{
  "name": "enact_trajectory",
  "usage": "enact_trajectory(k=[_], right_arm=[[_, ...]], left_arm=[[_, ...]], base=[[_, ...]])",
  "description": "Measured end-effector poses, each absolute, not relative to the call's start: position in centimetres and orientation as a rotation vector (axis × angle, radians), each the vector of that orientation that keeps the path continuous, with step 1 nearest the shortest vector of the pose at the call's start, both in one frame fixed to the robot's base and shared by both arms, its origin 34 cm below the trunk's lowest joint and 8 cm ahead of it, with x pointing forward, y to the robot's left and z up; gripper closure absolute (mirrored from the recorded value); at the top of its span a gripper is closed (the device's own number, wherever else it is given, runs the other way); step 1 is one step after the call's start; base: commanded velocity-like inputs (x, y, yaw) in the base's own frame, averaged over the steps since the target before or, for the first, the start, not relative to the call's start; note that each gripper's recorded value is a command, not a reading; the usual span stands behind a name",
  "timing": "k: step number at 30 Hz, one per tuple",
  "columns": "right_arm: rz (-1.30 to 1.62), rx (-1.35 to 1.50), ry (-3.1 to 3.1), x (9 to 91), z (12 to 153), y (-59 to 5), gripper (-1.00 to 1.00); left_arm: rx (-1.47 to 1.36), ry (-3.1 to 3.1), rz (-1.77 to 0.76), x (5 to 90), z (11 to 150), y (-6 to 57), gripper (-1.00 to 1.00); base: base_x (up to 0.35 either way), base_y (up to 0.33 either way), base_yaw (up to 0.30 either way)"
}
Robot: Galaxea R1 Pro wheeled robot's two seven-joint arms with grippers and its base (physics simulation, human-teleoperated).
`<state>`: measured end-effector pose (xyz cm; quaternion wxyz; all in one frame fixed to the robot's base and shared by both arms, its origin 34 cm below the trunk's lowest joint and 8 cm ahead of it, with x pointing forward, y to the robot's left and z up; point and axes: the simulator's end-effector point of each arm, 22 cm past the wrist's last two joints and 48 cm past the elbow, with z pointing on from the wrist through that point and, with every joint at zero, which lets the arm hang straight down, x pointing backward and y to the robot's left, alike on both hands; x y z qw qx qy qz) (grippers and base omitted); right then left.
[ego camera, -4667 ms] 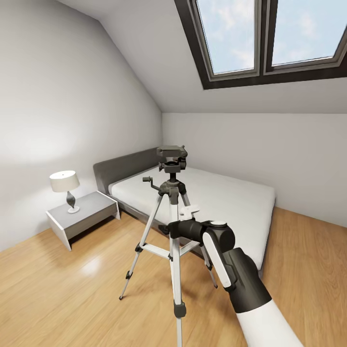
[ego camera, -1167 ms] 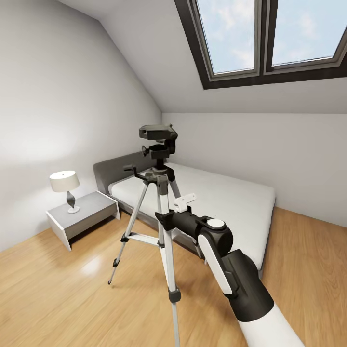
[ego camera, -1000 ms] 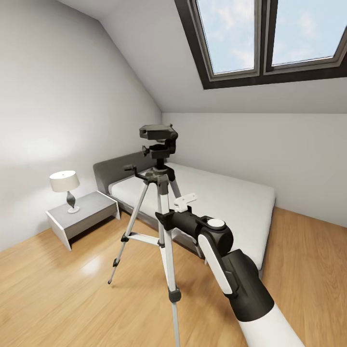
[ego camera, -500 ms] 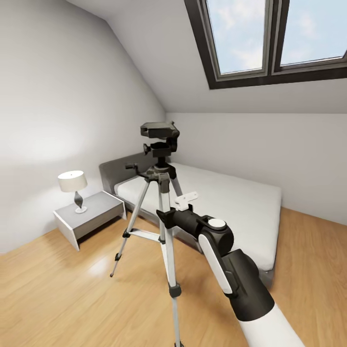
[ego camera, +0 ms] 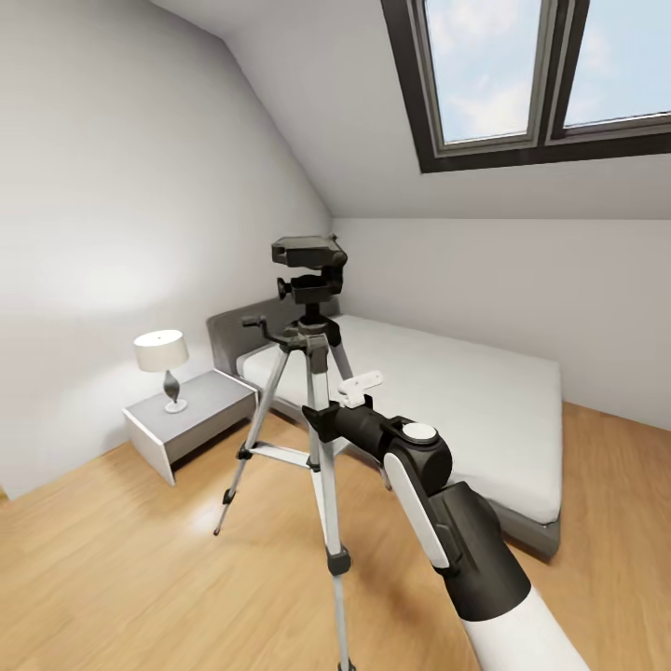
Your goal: Attach the digital camera to the camera tripod in the bedroom.
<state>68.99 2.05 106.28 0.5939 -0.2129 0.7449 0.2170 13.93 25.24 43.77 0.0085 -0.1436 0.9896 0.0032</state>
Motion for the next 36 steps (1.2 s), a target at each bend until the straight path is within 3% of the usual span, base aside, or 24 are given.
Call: enact_trajectory(k=[36], right_arm=[[0.612, -0.528, 1.719, 68.2, 106.6, 2.7, 1.0]], left_arm=[[-0.449, 3.092, 0.012, 13.9, 43.8, 25.3, -1.0]], base=[[0.0, 0.332, 0.0]])
